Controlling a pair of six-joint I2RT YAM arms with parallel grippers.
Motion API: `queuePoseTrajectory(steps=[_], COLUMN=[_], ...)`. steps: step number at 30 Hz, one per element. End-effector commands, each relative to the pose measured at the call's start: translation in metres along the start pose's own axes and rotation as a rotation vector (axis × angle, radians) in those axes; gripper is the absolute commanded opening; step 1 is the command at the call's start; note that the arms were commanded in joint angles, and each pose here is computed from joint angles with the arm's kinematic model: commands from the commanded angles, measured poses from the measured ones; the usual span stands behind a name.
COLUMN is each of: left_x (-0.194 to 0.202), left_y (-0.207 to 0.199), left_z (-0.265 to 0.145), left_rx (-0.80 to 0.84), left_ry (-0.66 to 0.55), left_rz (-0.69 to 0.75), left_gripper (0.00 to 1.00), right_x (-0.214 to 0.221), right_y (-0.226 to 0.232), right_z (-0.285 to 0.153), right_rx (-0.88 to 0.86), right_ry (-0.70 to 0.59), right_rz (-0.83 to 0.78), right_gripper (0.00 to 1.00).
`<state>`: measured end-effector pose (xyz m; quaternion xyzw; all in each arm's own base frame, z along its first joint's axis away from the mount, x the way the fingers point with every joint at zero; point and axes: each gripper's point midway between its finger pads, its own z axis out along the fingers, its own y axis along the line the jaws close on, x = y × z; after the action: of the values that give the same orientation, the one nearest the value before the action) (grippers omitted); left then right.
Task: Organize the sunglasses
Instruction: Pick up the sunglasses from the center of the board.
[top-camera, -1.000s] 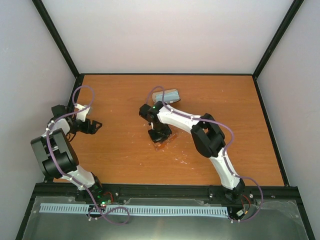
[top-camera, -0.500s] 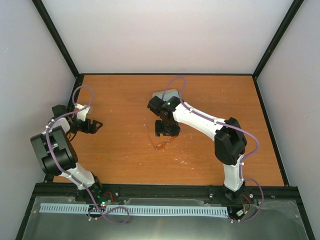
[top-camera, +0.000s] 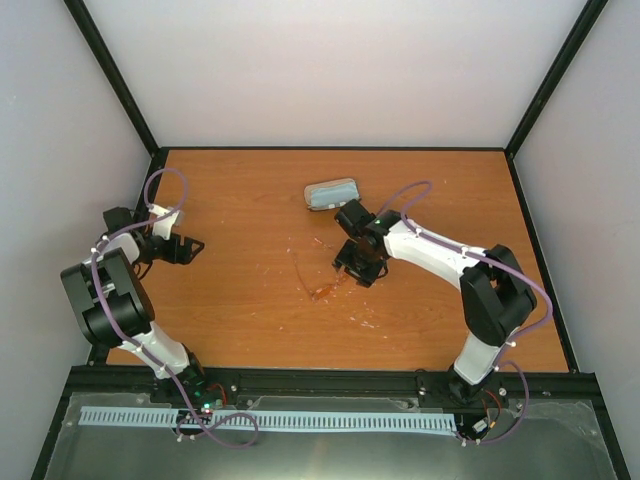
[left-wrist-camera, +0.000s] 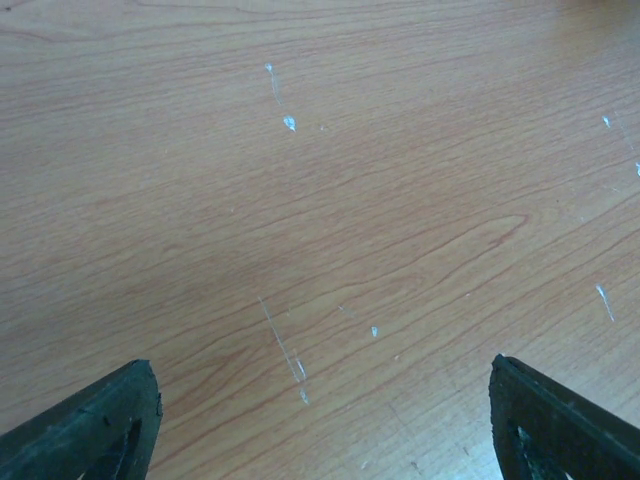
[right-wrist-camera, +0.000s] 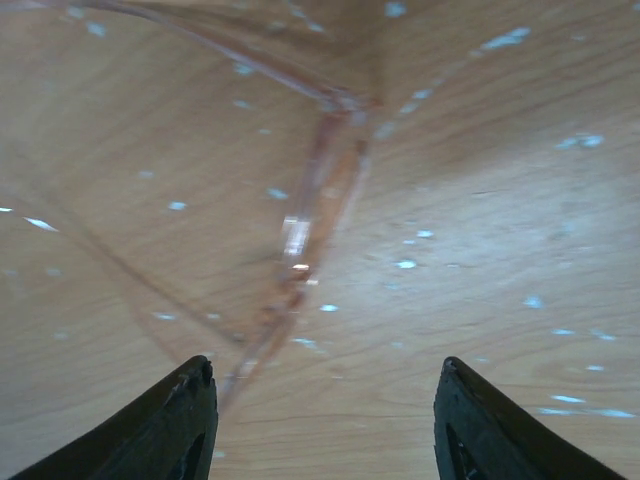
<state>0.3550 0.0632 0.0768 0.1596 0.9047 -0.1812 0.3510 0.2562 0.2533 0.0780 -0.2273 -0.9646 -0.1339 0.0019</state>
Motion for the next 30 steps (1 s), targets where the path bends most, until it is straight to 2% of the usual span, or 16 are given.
queuePoseTrajectory(steps=[1, 13, 30], left_x=[-0.004, 0.002, -0.001], left_y=[0.0, 0.0, 0.004], left_z=[0.0, 0.006, 0.006], left_rx=[0.001, 0.004, 0.009], left_ry=[-0.037, -0.043, -0.065], left_rz=[0.047, 0.04, 0.031], left_gripper=[0.89, 0.89, 0.89], right_x=[-0.008, 0.012, 0.017], right_y=[0.038, 0.034, 0.018], right_z=[-0.011, 0.021, 0.055], right_rx=[-0.182, -0.118, -0.042], right_ry=[-0.036, 0.064, 0.09], right_rz=[0.125, 0.233, 0.304], right_gripper=[0.58, 0.57, 0.49])
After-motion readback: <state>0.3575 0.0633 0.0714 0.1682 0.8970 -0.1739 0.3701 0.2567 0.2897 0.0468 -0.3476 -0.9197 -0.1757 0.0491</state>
